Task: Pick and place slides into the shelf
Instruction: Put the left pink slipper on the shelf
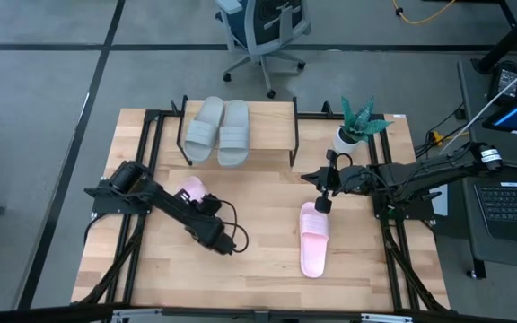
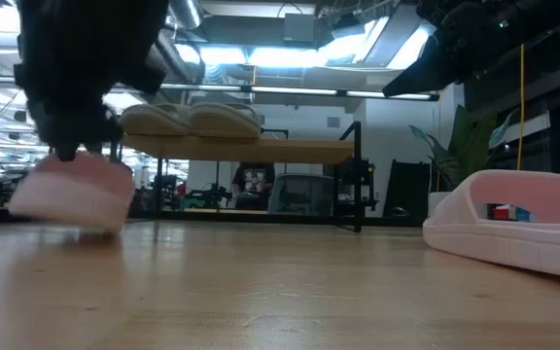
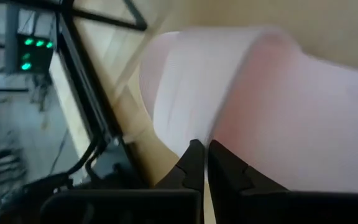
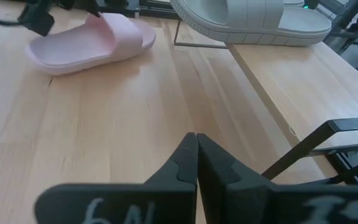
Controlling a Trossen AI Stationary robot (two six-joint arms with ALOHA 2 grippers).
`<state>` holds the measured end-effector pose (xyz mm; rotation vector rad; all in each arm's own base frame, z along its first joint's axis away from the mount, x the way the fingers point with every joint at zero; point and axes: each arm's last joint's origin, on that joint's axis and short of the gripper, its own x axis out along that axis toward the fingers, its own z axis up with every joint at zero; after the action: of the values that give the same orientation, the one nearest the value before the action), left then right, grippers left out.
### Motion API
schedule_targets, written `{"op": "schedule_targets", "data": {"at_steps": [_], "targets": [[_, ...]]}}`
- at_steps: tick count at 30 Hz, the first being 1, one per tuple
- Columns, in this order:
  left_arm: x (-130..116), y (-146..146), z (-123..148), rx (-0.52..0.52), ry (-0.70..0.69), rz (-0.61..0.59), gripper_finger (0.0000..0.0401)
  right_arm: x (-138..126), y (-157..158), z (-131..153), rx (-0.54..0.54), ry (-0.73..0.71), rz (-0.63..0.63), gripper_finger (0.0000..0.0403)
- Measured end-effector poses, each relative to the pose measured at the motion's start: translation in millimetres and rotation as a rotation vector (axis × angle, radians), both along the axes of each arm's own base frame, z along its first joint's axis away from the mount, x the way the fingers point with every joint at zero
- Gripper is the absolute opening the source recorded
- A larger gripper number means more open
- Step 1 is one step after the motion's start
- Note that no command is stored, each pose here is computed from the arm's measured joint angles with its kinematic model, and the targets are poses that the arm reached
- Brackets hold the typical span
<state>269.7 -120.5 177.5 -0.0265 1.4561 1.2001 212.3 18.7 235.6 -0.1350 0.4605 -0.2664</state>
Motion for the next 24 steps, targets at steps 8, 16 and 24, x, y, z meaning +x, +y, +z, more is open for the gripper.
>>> {"op": "schedule_targets", "data": {"at_steps": [8, 16, 24], "targets": [[-8, -3, 26, 0.038, -0.141, -0.063, 0.0000, 1, 0, 2, -0.001, -0.022, 0.002, 0.0004], [-12, -4, 39, 0.107, -0.253, -0.106, 0.0000, 3, 1, 7, 0.012, -0.074, 0.039, 0.0004], [-8, -3, 40, 0.208, -0.336, -0.184, 0.0000, 8, 8, 19, -0.043, -0.177, 0.295, 0.0004]]}}
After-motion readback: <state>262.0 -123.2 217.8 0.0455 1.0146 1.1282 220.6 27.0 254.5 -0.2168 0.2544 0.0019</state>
